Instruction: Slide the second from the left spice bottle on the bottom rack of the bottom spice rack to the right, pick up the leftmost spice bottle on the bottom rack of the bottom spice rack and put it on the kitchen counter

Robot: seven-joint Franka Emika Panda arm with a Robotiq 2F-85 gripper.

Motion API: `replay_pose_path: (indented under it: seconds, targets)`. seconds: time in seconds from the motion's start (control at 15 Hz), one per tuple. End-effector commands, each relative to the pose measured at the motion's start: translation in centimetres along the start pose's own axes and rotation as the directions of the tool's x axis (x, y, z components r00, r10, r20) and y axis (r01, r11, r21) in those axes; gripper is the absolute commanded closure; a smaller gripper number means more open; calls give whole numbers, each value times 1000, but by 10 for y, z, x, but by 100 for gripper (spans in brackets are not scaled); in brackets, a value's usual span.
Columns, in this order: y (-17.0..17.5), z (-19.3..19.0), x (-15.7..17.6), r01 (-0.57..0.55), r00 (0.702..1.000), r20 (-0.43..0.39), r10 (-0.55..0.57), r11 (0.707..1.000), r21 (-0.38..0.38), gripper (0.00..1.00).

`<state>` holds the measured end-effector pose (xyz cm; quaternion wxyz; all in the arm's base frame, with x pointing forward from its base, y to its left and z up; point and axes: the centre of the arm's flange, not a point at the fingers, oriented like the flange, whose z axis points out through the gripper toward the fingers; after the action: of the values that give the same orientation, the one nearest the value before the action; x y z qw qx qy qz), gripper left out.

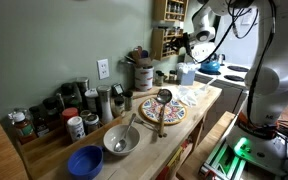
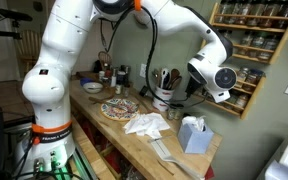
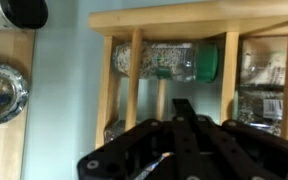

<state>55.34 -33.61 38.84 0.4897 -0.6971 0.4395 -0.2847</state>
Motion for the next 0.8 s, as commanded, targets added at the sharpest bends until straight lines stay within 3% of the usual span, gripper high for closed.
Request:
replay_pose_path:
  seconds: [0.0, 0.27, 0.53, 0.6, 0.73]
  targets:
    - [1, -32, -5, 120, 990, 75, -120, 993, -4, 100]
    - [-4, -55, -16, 315, 926, 219, -308, 949, 4, 100]
    - [-15, -67, -24, 476, 818, 326, -473, 876, 75, 100]
    - [-18, -65, -25, 527, 791, 323, -520, 847, 73, 74]
    - [-25, -59, -25, 616, 736, 297, -609, 784, 81, 66]
